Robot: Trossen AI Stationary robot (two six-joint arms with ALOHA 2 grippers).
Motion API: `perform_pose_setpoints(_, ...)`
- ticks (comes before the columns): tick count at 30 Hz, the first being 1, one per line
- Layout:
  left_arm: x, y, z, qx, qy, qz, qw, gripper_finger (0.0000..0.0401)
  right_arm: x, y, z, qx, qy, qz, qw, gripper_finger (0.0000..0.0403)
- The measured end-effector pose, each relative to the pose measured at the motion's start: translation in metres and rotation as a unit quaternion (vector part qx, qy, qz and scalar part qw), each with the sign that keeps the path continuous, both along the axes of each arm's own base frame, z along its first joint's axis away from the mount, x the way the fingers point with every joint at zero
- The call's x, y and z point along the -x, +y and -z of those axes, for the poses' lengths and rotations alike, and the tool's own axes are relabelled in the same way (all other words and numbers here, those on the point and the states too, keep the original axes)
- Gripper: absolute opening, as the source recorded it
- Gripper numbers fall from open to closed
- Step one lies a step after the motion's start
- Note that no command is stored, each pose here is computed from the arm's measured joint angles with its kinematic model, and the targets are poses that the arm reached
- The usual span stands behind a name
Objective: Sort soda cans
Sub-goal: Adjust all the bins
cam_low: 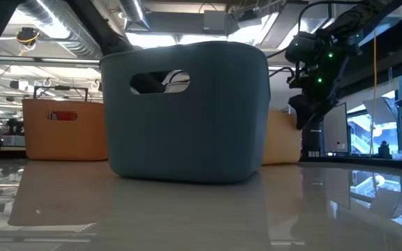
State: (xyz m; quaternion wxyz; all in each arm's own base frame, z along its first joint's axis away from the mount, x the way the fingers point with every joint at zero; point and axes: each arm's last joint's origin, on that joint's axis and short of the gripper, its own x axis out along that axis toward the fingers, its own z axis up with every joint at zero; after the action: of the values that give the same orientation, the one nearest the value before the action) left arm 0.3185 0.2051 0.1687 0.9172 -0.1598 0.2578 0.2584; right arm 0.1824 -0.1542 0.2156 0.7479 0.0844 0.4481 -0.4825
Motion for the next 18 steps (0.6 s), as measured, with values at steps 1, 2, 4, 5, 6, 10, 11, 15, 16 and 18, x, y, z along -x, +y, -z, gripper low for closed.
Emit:
perform_pose_setpoints(1, -0.002, -0.003, -0.001, -0.002, -0.003, 0.006, 1.0, 0.0361, 0.0, -0.001, -0.001, 0.009, 0.006, 0.003, 1.0, 0.0381)
perform_pose_setpoints(2, -0.004, -0.006, -0.001, -0.004, -0.001, 0.012, 1.0, 0.0361, 0.0, -0.001, -0.002, 0.019, 0.011, 0.005, 1.0, 0.0381)
perform_pose_setpoints(4, -0.008, -0.012, 0.0, -0.007, 0.001, 0.024, 1.0, 0.0361, -0.001, -0.003, -0.004, 0.039, 0.016, 0.009, 0.999, 0.0381)
perform_pose_setpoints(5, -0.009, -0.014, 0.0, -0.009, 0.002, 0.029, 1.0, 0.0361, -0.002, -0.004, -0.005, 0.045, 0.016, 0.009, 0.999, 0.0381)
perform_pose_setpoints(6, -0.011, -0.017, -0.001, -0.009, 0.001, 0.034, 0.999, 0.0361, -0.002, -0.004, -0.006, 0.05, 0.019, 0.008, 0.999, 0.0381)
perform_pose_setpoints(10, -0.018, -0.027, -0.001, -0.011, -0.012, 0.049, 0.999, 0.0361, -0.003, -0.006, -0.008, 0.065, 0.016, 0.007, 0.998, 0.0381)
perform_pose_setpoints(11, -0.02, -0.03, -0.001, -0.006, -0.016, 0.051, 0.999, 0.0361, -0.004, -0.007, -0.009, 0.07, 0.013, 0.004, 0.997, 0.0381)
perform_pose_setpoints(15, -0.026, -0.04, -0.003, -0.002, -0.028, 0.072, 0.997, 0.0361, -0.008, -0.01, -0.009, 0.082, 0.002, 0.003, 0.997, 0.0381)
perform_pose_setpoints(16, -0.028, -0.043, -0.003, -0.002, -0.029, 0.076, 0.997, 0.0361, -0.009, -0.011, -0.008, 0.082, 0.001, 0.003, 0.997, 0.0381)
perform_pose_setpoints(18, -0.029, -0.046, -0.003, 0.0, -0.03, 0.082, 0.996, 0.0361, -0.012, -0.013, -0.007, 0.087, -0.005, 0.003, 0.996, 0.0381)
